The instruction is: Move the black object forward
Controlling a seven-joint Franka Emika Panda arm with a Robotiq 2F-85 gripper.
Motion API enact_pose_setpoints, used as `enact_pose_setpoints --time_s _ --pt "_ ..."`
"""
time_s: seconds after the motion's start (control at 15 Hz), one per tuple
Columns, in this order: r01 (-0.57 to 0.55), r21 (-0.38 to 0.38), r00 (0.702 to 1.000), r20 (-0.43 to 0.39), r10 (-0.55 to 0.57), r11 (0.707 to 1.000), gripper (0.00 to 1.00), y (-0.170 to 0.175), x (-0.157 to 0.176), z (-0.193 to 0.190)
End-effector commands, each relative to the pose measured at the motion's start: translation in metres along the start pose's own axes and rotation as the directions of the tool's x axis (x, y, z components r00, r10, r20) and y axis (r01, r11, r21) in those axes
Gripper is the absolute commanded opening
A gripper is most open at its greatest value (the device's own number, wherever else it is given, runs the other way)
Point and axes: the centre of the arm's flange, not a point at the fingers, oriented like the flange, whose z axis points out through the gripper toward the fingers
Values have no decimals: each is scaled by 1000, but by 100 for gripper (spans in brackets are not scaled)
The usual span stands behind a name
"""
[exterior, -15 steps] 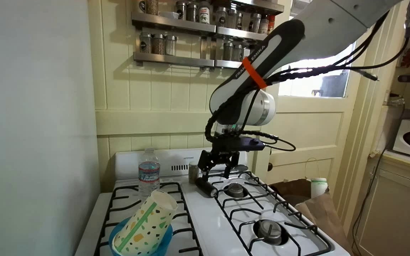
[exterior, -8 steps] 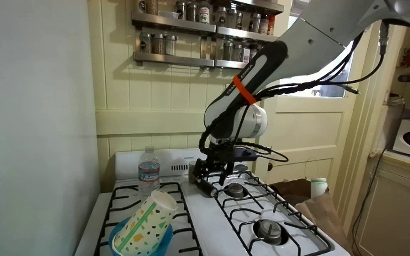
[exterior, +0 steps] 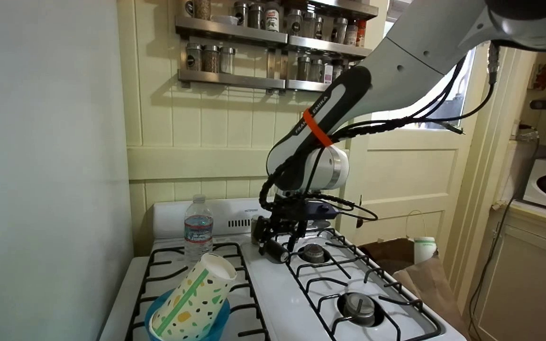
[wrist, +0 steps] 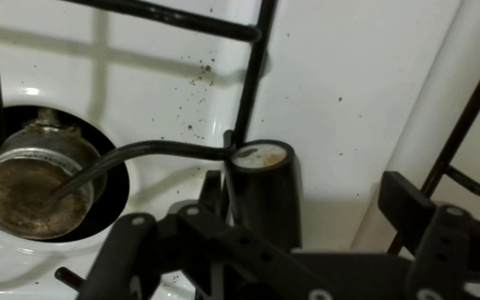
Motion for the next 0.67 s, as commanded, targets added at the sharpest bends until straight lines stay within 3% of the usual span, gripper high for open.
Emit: enact_pose_setpoints --time_s 0.0,0.33,0.4,0.6 --pt "-17 4 1000 1 17 1000 96 -5 1 11" --pt "-17 14 1000 4 17 1000 87 -9 0 14" --pt "-14 17 1000 1 14 1000 91 -12 1 13" --pt "-12 19 1000 7 12 1000 89 -16 1 13"
